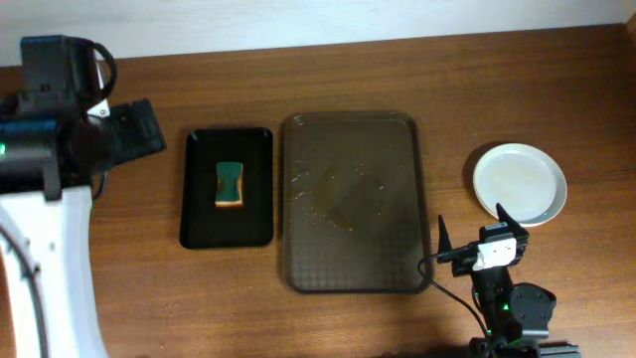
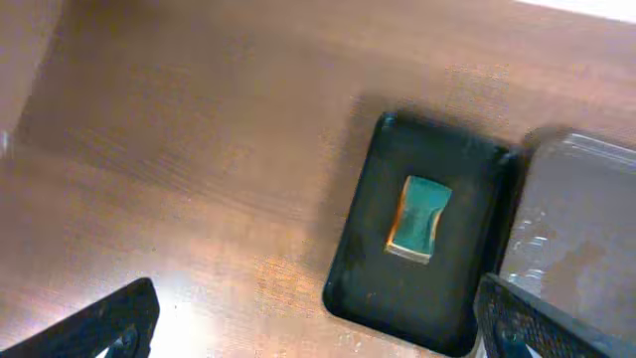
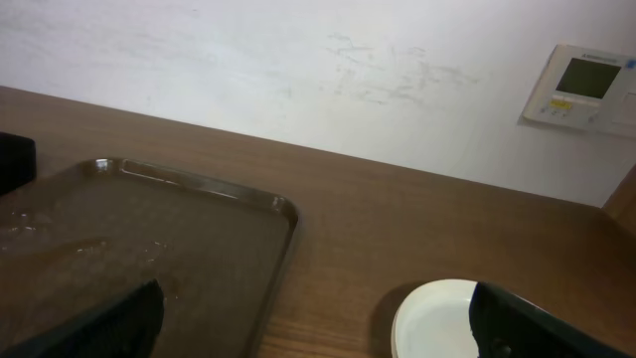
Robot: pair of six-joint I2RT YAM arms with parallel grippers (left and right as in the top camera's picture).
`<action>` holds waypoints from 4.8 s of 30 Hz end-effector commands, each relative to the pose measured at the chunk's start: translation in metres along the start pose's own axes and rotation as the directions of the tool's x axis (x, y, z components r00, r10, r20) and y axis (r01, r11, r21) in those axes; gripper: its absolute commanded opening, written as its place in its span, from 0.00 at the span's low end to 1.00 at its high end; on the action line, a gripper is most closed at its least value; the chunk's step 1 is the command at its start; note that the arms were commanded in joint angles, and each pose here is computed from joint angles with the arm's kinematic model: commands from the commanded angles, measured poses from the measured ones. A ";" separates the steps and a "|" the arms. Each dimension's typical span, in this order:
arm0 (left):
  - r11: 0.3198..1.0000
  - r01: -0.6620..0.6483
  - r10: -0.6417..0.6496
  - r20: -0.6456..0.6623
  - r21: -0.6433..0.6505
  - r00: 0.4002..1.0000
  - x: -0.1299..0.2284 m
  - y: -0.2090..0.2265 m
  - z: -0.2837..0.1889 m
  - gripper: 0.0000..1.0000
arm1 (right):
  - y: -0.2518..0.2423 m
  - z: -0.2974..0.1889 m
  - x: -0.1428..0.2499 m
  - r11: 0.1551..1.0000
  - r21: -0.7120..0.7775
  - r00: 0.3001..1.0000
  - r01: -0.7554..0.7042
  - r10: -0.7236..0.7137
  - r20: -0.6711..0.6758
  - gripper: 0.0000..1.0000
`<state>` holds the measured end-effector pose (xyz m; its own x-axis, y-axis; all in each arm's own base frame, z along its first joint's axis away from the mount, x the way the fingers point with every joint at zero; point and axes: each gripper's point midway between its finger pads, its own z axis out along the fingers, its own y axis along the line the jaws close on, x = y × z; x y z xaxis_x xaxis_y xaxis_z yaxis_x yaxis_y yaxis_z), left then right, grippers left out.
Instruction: Clean dirty plates on tray and stack at the side
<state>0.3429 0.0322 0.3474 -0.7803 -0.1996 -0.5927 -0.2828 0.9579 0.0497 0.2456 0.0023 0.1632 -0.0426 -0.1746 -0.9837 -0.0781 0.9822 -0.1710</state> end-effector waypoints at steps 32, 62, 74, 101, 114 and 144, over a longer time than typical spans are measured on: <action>0.948 0.141 -0.315 0.775 0.286 0.547 0.166 0.030 0.052 1.00 | -0.002 0.000 0.003 1.000 0.013 1.000 -0.004 0.004 -0.004 0.98; 0.953 0.127 -0.293 0.726 0.276 0.622 0.188 0.018 0.092 1.00 | -0.002 0.000 0.003 1.000 0.013 1.000 -0.004 0.004 -0.004 0.98; 0.953 0.127 -0.293 0.726 0.276 0.622 0.188 0.018 0.092 1.00 | -0.002 0.000 0.003 1.000 0.013 1.000 -0.004 0.004 -0.005 0.98; 0.953 0.127 -0.293 0.726 0.276 0.622 0.188 0.018 0.092 1.00 | -0.002 0.000 0.003 1.000 0.013 1.000 -0.004 0.004 -0.004 0.98; 0.953 0.127 -0.293 0.726 0.276 0.622 0.188 0.018 0.092 1.00 | -0.002 0.000 0.003 1.000 0.013 1.000 -0.005 0.005 -0.005 0.98; 0.953 0.127 -0.293 0.726 0.276 0.622 0.188 0.018 0.092 1.00 | -0.002 0.000 0.003 1.000 0.013 1.000 -0.005 0.005 -0.005 0.99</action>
<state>0.2428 0.0310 0.1634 -0.0020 -0.2471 -0.9690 -0.2121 0.9471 -0.2410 0.2454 0.0016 0.1636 -0.0415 -0.1746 -0.9838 -0.0741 0.9824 -0.1712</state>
